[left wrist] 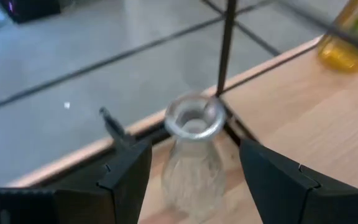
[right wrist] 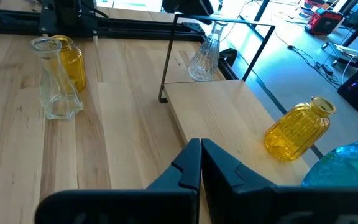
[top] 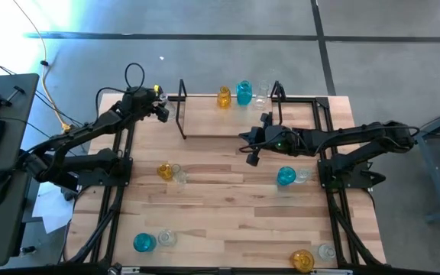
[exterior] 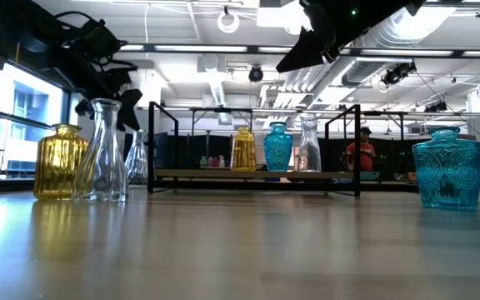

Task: Sort vases onto shelf
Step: Put the transparent vase on the shelf

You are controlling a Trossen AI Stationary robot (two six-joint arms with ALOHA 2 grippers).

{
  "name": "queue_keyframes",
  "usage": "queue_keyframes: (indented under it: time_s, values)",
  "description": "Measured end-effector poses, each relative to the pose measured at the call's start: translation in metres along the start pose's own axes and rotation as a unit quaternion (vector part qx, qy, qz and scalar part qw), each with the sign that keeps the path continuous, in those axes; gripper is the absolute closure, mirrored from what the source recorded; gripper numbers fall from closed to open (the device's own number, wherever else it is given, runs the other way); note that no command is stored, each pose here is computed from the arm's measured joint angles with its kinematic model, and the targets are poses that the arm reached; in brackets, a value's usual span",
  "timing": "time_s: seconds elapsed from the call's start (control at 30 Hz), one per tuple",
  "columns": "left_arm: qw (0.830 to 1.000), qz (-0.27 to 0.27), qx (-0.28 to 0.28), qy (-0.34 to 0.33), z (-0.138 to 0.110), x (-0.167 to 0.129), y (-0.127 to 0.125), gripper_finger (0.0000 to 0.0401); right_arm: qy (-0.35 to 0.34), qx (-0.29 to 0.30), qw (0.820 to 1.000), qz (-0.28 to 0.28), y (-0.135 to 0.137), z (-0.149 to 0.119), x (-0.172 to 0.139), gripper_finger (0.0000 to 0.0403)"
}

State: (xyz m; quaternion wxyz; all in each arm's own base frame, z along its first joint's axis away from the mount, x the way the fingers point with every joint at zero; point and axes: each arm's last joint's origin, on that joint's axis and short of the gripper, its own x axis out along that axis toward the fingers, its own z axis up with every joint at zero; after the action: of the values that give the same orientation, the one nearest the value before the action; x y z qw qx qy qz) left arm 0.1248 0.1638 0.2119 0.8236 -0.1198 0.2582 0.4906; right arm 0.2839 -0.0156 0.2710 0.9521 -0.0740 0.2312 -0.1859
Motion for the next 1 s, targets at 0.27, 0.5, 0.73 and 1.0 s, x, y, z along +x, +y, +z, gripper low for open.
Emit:
queue_keyframes:
  time_s: [0.27,0.5,0.73,1.0]
  values:
    - [1.000,-0.010,0.006,0.009,-0.002,0.021,0.004,0.0166,0.000,0.004,1.000,0.000,0.000,0.000,0.000,0.0403]
    - [0.999,-0.009,0.031,0.007,-0.004,0.036,0.004,0.0166,0.000,0.006,1.000,0.000,0.000,0.000,0.000,0.0403]
    - [1.000,-0.010,0.028,0.001,-0.004,0.042,0.003,0.0207,0.000,0.005,1.000,0.000,0.000,0.000,0.000,0.0403]
    - [0.998,-0.014,0.053,-0.006,-0.002,0.039,0.003,0.0314,0.001,0.005,1.000,0.001,0.000,0.000,0.000,0.0403]
